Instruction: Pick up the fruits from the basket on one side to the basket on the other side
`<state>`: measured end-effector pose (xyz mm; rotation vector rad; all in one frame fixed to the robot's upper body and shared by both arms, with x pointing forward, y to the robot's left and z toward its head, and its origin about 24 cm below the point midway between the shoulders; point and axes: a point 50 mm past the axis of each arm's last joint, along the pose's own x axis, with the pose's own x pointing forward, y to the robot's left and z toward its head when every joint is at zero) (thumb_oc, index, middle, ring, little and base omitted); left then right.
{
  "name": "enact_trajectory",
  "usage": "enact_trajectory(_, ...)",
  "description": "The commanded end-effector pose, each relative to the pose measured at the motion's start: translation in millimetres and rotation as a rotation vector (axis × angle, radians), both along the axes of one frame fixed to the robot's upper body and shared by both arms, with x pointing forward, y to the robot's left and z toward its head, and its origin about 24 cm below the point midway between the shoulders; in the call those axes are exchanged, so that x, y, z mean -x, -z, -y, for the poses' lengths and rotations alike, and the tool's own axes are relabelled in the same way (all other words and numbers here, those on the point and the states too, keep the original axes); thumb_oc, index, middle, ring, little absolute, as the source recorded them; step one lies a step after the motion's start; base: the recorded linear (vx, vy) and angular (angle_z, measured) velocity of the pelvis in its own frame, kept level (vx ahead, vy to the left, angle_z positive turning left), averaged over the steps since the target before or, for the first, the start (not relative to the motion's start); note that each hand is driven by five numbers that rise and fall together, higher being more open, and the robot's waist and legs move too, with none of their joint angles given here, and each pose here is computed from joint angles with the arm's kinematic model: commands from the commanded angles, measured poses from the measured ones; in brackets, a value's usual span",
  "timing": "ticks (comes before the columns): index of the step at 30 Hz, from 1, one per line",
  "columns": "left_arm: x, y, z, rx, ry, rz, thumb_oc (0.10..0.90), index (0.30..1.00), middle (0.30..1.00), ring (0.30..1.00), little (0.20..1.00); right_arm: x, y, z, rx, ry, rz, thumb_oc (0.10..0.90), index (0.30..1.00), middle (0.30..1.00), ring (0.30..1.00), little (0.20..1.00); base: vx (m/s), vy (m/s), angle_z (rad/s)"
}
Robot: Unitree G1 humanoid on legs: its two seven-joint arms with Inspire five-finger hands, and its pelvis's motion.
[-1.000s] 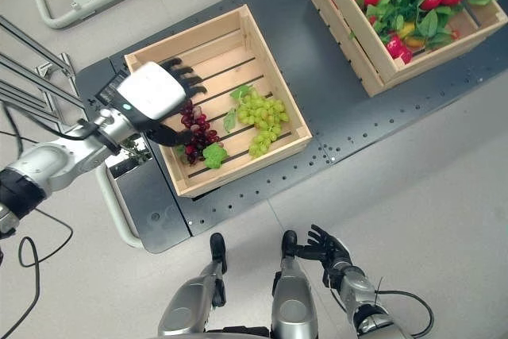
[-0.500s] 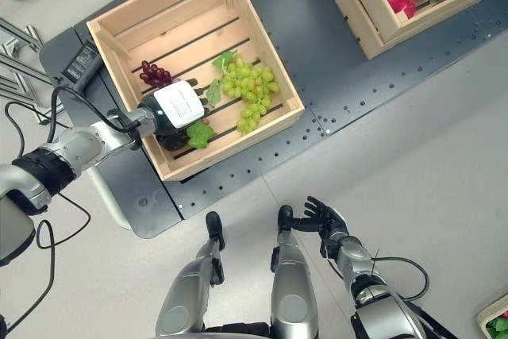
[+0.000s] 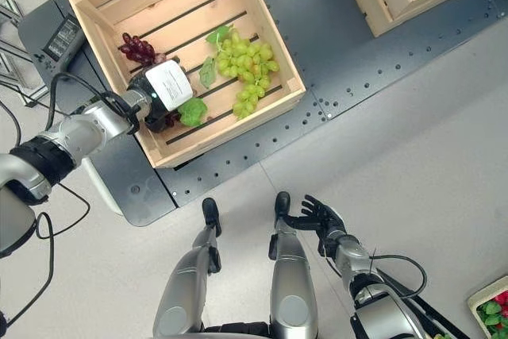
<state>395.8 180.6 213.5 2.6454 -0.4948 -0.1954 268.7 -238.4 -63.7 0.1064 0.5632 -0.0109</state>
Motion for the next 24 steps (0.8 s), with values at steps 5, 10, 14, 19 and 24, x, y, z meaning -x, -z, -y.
enact_trajectory(5, 7.6, -106.9, -17.0, -0.042, -0.008, 0.396, 0.8, 0.9, 0.9, 0.9, 0.9, -10.5, -13.1, -7.9, -0.086, -0.015, 0.113, 0.8, 0.9, 0.9, 0.9, 0.9, 0.01, 0.004, 0.03)
enact_trajectory(10, 11.0, -118.8, -22.3, -0.071, -0.016, 0.447, 0.8, 0.9, 0.9, 0.9, 0.9, -9.1, -12.6, -6.7, -0.084, -0.005, 0.115, 0.8, 0.9, 0.9, 0.9, 0.9, 0.0, 0.003, 0.01)
enact_trajectory(14, 15.0, -125.8, -25.3, -0.023, 0.0, 0.474, 0.8, 0.9, 0.9, 0.9, 0.9, -5.7, -9.9, -3.7, -0.072, -0.006, 0.098, 0.8, 0.9, 0.9, 0.9, 0.9, 0.01, 0.006, 0.0)
enact_trajectory(19, 16.5, -131.3, -31.2, -0.032, -0.062, 0.458, 0.8, 0.9, 0.9, 0.9, 0.9, -3.6, -9.8, -0.7, -0.07, -0.01, 0.098, 0.8, 0.9, 0.9, 0.9, 0.9, 0.01, 0.004, 0.0)
enact_trajectory(24, 16.5, -133.6, -39.3, -0.038, -0.18, 0.437, 0.8, 0.9, 0.9, 0.9, 0.9, -4.6, -11.0, 0.5, -0.062, -0.014, 0.097, 0.8, 0.9, 0.9, 0.9, 0.9, 0.0, 0.0, 0.0)
